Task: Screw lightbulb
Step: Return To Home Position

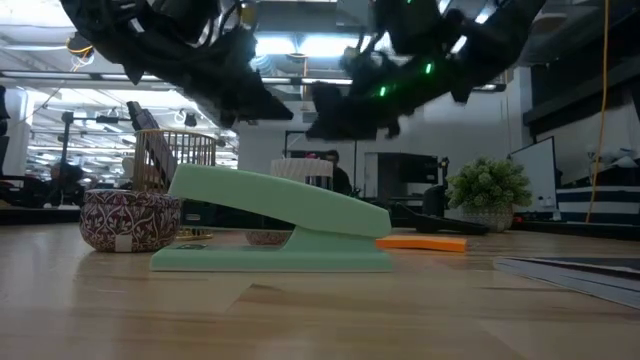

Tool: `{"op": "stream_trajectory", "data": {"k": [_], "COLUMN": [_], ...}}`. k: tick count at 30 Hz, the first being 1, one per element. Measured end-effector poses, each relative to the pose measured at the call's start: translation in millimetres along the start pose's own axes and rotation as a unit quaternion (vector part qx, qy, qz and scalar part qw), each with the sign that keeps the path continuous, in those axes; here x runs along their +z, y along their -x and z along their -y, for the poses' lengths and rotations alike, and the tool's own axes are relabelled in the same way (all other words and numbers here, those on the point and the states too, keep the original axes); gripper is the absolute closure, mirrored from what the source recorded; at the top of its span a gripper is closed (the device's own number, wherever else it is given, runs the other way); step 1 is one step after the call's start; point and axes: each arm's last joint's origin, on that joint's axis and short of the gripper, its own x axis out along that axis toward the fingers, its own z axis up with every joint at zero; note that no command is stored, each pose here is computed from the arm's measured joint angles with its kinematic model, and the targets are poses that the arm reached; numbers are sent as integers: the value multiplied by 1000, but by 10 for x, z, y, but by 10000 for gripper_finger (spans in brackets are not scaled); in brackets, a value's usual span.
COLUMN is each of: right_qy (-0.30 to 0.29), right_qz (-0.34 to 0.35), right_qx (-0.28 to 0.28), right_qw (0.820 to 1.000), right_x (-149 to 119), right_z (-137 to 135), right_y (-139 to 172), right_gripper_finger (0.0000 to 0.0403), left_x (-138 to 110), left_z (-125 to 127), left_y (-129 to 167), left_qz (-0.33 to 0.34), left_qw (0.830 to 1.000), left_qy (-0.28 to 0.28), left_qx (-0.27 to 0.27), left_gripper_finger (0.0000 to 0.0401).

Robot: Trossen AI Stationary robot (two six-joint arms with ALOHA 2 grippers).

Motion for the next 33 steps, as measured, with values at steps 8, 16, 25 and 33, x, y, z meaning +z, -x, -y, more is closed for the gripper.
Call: {"op": "stream_trajectory", "data": {"k": [8,16,25,33], "right_qy": [98,180,141,171], "right_qz": [30,48,92,77], "right_qx": [5,-71,-54,-105], "right_qw": [995,980,984,977], "right_x": [641,1159,1370,1368], "right_z": [96,437,613,653], "right_y": [572,1331,1584,1631], "right_gripper_finger": [214,214,214,214], "left_x": [339,565,632,606], "left_z": [0,-77,-138,-164], "left_y": [346,1141,1660,1825], "left_qz": [92,140,214,227], "left_qw": [995,989,976,971], "left_qy": [-24,-42,-33,-69], "left_qx": [-9,-9,-13,-4], "left_gripper_finger": [400,400,400,400]}}
